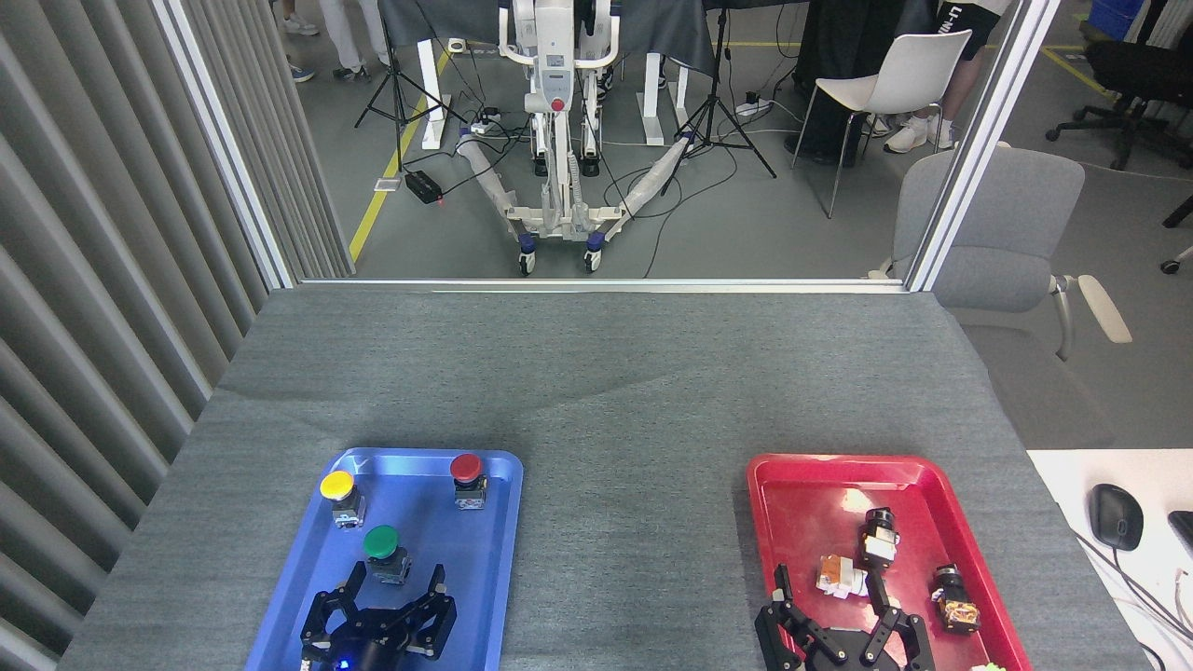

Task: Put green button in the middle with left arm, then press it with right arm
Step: 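Grasp the green button with the left gripper, then carry the green button out of the tray toward the table middle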

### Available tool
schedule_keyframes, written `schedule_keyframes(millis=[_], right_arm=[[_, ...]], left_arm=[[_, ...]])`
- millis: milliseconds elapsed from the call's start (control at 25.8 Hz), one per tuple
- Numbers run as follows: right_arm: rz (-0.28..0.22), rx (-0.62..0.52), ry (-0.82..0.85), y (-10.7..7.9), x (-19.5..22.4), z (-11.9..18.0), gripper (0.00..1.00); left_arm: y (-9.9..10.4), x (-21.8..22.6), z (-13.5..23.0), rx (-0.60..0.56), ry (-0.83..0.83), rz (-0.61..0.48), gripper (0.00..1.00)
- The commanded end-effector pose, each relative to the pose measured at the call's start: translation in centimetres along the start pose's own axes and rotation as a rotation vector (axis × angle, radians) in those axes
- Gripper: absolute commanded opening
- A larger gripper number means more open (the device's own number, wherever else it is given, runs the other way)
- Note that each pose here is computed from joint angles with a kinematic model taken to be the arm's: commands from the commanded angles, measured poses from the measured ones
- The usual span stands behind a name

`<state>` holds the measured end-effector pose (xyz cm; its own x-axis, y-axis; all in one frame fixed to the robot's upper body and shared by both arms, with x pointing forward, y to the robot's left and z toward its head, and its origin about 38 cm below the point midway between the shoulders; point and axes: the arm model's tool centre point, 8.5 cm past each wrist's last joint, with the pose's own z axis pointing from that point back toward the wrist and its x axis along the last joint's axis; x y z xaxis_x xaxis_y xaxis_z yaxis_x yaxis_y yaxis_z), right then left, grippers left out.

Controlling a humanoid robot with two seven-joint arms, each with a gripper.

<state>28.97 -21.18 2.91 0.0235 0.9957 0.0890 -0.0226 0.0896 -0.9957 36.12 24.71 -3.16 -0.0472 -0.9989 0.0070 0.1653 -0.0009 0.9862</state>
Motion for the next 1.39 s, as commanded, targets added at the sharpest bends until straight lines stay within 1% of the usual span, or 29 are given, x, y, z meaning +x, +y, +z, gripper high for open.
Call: schedule_keyframes(millis=[0, 116, 232, 310, 503, 581, 658, 890, 1006, 1045, 1084, 1123, 1239, 1316, 1355], right_arm=[[-0.002, 0.0, -0.01, 0.0, 0.4, 0.0, 1.0], [0.0, -0.001, -0.01, 0.0, 0.3, 0.0, 1.0], [0.001, -0.003, -0.012, 0.0, 0.3, 0.0, 1.0], [0.001, -0.003, -0.011, 0.0, 0.2, 0.1, 1.0], [0.001, -0.001, -0.011, 0.1, 0.2, 0.1, 1.0], [0.001, 0.0, -0.011, 0.1, 0.2, 0.2, 1.0], [0.003, -0.001, -0.011, 0.1, 0.1, 0.2, 1.0], [0.004, 0.003, -0.014, 0.2, 0.0, 0.4, 1.0], [0.004, 0.003, -0.015, 0.3, 0.0, 0.4, 1.0], [0.004, 0.003, -0.015, 0.3, 0.0, 0.4, 1.0], [0.004, 0.003, -0.015, 0.3, 0.0, 0.4, 1.0], [0.005, 0.003, -0.016, 0.3, 0.0, 0.4, 1.0], [0.004, 0.003, -0.015, 0.3, 0.0, 0.5, 1.0], [0.004, 0.003, -0.015, 0.3, 0.0, 0.5, 1.0], [0.003, 0.003, -0.017, 0.3, 0.1, 0.5, 1.0]], left_arm=[[-0.1, -0.8, -0.2, 0.002, 0.046, -0.006, 0.97], [0.0, -1.2, -0.2, 0.006, 0.07, -0.008, 0.97], [0.5, -1.6, -0.9, 0.012, 0.078, -0.007, 0.97], [0.4, -1.9, -1.4, -0.005, 0.08, -0.011, 0.97], [0.6, -2.7, -3.0, -0.036, 0.078, -0.005, 0.95], [0.5, -3.9, -3.0, -0.054, 0.089, -0.015, 0.9], [0.6, -5.3, -2.8, -0.058, 0.102, -0.025, 0.82], [0.2, -6.0, -2.3, -0.08, 0.092, -0.002, 0.44], [0.3, -4.9, -2.2, -0.071, -0.008, 0.001, 0.14], [0.7, -4.5, -2.2, -0.054, -0.055, 0.007, 0.04], [1.1, -4.2, -2.2, -0.04, -0.103, 0.006, 0.0], [1.6, -4.0, -2.3, -0.029, -0.137, 0.002, 0.0], [3.9, -2.9, -2.7, 0.036, -0.208, -0.005, 0.0], [5.5, -0.9, -3.1, 0.08, -0.268, -0.013, 0.0], [5.6, 1.3, -3.3, 0.084, -0.333, -0.022, 0.0]])
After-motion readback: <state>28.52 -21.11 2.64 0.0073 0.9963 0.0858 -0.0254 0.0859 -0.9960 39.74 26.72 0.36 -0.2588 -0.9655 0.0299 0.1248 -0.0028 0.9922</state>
